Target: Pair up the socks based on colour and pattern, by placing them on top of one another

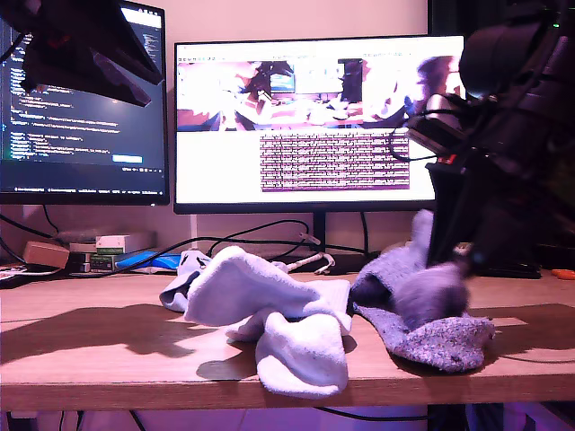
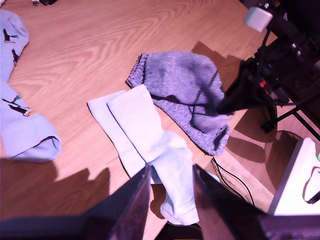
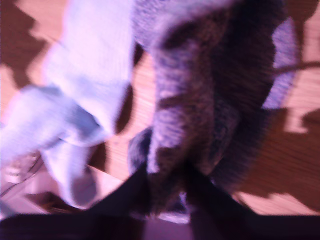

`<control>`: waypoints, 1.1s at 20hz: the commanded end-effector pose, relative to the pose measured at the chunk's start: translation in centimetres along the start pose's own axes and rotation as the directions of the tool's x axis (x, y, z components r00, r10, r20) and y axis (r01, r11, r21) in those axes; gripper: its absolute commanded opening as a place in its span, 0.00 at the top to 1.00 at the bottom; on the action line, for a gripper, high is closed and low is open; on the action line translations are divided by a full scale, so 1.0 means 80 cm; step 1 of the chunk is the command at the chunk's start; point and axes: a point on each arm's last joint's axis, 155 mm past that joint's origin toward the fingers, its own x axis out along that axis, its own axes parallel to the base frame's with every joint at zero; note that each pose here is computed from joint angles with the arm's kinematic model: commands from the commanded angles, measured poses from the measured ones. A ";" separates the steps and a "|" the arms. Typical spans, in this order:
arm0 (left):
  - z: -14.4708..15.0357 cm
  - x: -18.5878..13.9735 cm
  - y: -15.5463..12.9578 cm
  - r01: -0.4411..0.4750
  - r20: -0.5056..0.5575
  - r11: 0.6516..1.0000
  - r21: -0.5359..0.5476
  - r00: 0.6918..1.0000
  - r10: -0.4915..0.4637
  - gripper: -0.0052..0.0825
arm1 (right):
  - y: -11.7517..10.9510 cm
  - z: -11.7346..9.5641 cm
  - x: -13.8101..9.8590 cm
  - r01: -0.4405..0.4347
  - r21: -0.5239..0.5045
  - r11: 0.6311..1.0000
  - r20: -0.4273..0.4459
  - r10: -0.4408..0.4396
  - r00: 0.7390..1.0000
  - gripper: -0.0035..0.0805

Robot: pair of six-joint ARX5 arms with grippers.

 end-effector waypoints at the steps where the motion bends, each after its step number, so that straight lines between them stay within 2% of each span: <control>1: 0.006 -0.003 -0.003 0.004 0.013 1.000 0.019 1.000 -0.005 0.68 | 0.023 0.012 -0.007 -0.071 -0.006 0.997 0.015 0.071 0.997 0.97; 4: 0.006 -0.003 -0.003 0.004 0.013 1.000 0.019 1.000 -0.005 0.68 | 0.063 0.020 -0.023 -0.219 -0.018 0.976 0.020 0.219 0.975 0.97; 7: 0.006 -0.003 -0.003 0.004 0.012 1.000 0.026 1.000 -0.004 0.68 | 0.089 0.021 -0.036 -0.316 -0.036 0.948 0.017 0.317 0.948 0.97; 9: 0.006 -0.003 -0.003 0.004 0.012 1.000 0.026 1.000 -0.004 0.68 | 0.075 0.012 -0.030 -0.263 -0.036 0.964 -0.005 0.263 0.965 0.97; 10: 0.006 -0.003 -0.003 0.004 0.012 1.000 0.026 1.000 -0.004 0.68 | 0.059 0.007 -0.024 -0.202 -0.048 0.978 -0.016 0.201 0.979 0.97; 12: 0.006 -0.003 -0.003 0.004 0.012 1.000 0.026 1.000 -0.004 0.68 | 0.033 -0.002 -0.013 -0.116 -0.058 0.992 -0.039 0.113 0.993 0.97; 13: 0.006 -0.003 -0.003 0.004 0.012 1.000 0.026 1.000 -0.004 0.68 | 0.023 -0.005 -0.007 -0.086 -0.052 0.995 -0.044 0.084 0.996 0.97; 17: 0.006 -0.003 -0.003 0.004 0.012 1.000 0.026 1.000 -0.004 0.68 | 0.009 -0.009 0.003 -0.065 -0.035 0.997 -0.066 0.063 0.996 0.97; 19: 0.006 -0.003 -0.003 0.004 0.012 1.000 0.025 1.000 -0.004 0.68 | -0.007 -0.014 0.007 -0.005 -0.028 1.000 -0.085 0.002 0.996 0.95; 20: 0.006 -0.003 -0.003 0.004 0.012 1.000 0.025 1.000 -0.004 0.68 | -0.021 -0.021 0.009 0.050 -0.030 0.998 -0.109 -0.053 0.993 0.86; 22: 0.006 -0.003 -0.003 0.004 0.012 1.000 0.026 1.000 -0.005 0.68 | -0.041 -0.035 0.007 0.125 -0.058 0.990 -0.151 -0.133 0.980 0.59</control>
